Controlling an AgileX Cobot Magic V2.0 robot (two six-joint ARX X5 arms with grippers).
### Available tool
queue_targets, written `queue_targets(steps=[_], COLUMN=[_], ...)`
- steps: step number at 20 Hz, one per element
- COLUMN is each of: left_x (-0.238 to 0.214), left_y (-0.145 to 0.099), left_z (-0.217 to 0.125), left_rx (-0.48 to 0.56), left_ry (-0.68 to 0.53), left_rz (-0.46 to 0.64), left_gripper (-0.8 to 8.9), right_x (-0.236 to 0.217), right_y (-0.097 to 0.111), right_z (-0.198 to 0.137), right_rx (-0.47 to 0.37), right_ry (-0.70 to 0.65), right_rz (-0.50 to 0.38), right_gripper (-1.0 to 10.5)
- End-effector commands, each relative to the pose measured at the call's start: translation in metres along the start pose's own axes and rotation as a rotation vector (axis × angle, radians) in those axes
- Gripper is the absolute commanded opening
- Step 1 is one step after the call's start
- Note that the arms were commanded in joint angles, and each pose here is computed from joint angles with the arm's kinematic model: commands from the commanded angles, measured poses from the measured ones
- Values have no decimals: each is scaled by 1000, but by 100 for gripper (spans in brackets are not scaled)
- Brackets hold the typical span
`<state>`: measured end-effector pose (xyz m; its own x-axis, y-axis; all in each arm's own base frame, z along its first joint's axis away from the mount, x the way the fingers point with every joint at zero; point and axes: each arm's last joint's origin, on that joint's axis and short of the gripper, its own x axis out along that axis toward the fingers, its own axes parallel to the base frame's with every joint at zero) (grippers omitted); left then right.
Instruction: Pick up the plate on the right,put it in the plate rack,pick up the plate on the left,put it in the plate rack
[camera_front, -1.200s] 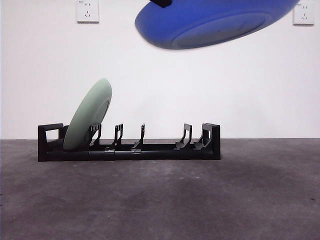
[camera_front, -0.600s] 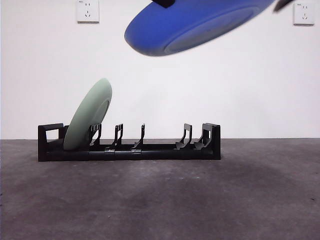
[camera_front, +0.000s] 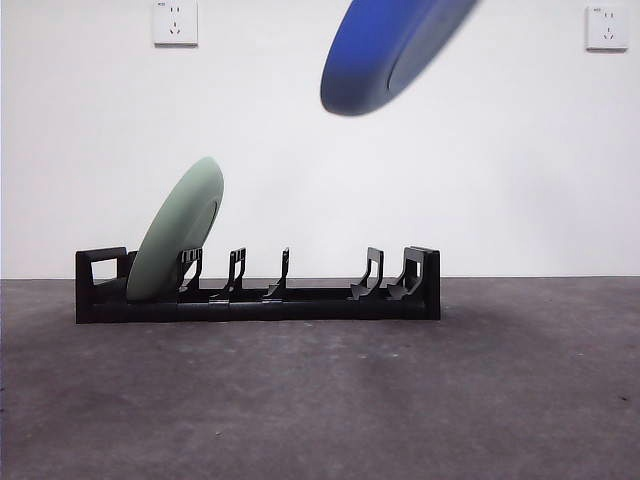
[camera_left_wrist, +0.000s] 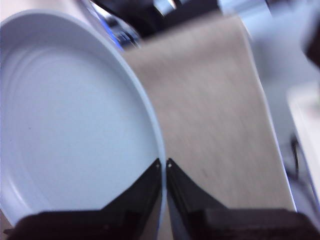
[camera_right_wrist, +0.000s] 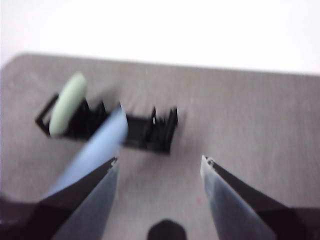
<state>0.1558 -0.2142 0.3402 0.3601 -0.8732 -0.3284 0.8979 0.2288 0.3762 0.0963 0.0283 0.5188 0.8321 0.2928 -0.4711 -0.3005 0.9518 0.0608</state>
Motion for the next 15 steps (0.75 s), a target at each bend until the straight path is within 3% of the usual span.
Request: queue_targets(steps=[1, 6, 15], left_x=[-8, -22, -38], left_y=[24, 56, 105], left_z=[-1, -9, -34], left_rx=[-207, -332, -476], left_ry=[-95, -190, -311], left_rz=[53, 131, 166], left_gripper=[-8, -8, -8], right_x=[2, 2, 37], right_y=[0, 0, 1], right_z=[-7, -22, -77], right_rx=[-8, 17, 69], right_ry=[37, 70, 244], right_rz=[-4, 12, 195], right_gripper=[284, 283, 283])
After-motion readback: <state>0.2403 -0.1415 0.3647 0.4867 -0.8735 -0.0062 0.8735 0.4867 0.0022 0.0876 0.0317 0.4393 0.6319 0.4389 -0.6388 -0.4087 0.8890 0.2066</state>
